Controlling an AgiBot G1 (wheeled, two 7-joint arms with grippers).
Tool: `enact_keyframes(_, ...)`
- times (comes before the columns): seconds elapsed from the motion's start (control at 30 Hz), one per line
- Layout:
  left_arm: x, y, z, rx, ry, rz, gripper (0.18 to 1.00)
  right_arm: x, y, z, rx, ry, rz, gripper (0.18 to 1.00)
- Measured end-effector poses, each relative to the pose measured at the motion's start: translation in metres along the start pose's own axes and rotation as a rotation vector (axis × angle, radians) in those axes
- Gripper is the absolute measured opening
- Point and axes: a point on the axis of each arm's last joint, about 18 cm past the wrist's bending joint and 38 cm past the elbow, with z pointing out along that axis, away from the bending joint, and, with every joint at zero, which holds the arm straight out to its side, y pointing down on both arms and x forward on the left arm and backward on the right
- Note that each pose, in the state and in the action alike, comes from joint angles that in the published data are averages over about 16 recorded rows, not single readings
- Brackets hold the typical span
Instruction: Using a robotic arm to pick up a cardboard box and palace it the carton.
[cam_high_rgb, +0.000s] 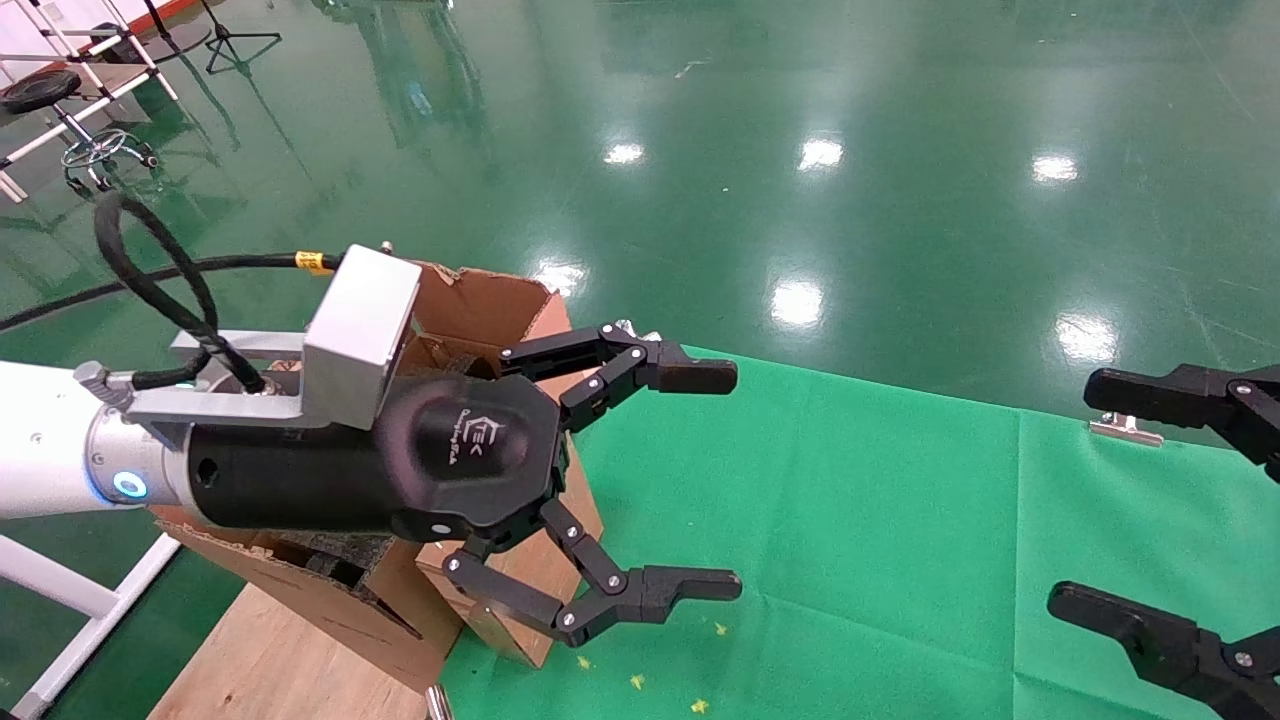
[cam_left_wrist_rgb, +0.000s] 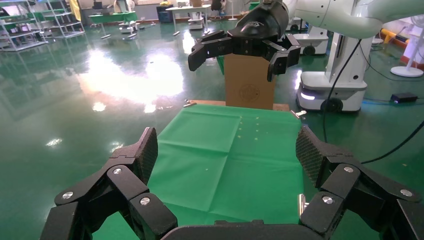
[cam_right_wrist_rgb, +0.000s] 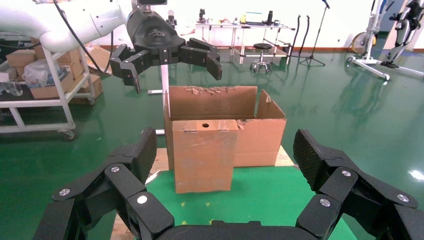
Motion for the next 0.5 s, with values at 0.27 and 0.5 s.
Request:
enact_keyframes(0.27,0.0000,0.0000,0.0000,0.000,0.000,0.000,1.001,0.0000,0.0000,0.0000,0.000,0.000,0.000,1.001)
enact_keyframes(0.5,-0.0003,0.0016,-0.0004,-0.016,-0.003,0.004,1.001,0.0000,0.0000,0.0000,0.000,0.000,0.000,1.001)
